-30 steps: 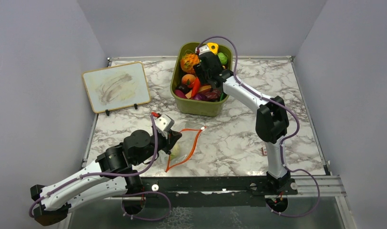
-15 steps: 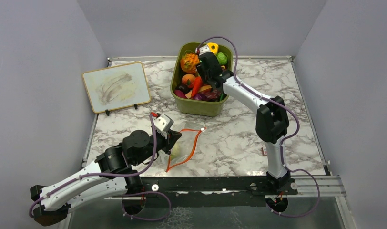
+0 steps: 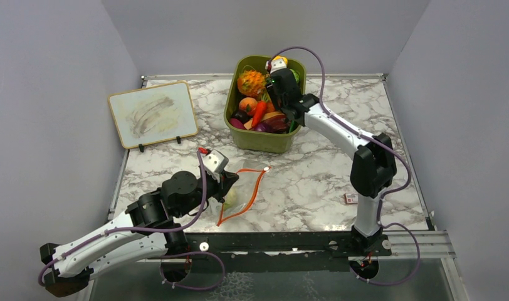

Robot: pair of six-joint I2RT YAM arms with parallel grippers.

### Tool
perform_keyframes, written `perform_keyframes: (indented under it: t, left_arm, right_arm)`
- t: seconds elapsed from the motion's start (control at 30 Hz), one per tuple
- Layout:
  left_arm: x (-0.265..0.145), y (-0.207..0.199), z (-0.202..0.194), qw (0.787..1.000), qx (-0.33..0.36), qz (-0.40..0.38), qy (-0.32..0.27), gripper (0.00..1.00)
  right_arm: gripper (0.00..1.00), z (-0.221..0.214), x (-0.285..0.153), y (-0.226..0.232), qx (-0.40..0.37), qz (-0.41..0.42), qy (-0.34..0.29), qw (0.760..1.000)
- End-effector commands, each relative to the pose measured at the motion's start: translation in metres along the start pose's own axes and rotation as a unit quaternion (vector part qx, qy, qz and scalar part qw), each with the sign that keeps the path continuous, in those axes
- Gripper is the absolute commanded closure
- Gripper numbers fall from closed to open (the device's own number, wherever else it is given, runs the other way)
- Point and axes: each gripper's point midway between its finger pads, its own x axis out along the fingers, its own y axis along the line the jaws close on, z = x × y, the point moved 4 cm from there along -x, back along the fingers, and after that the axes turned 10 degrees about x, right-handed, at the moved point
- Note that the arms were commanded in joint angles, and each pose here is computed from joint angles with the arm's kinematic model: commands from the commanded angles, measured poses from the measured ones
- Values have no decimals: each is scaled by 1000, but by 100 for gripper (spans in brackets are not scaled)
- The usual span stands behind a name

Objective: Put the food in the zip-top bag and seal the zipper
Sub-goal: Pick up the fake vegetable from the bin.

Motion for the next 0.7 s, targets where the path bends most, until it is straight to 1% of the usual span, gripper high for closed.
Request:
perform_keyframes:
  t: [0.0,0.2,0.37,0.5,0.67]
  left_arm:
    - [2,4,2,1000,-3,15,-10,100]
    - [2,6,1,1000,-4,23,-9,100]
    - [3,8,1,1000,-6,30,-7,100]
    - [3,12,-1,998,-25,52,-3,100]
    - [3,13,1,998,-34,56,-8,100]
  right_arm:
    - [62,32,-34,-18,41,1,-48,998]
    - [65,35,-63,-19,64,48,-52,995]
    - [67,31,-95,-16,88,105,-55,989]
    - [68,25,-123,-15,110,155,-50,980]
    - [69,15,-161,-15,140,218,-51,964]
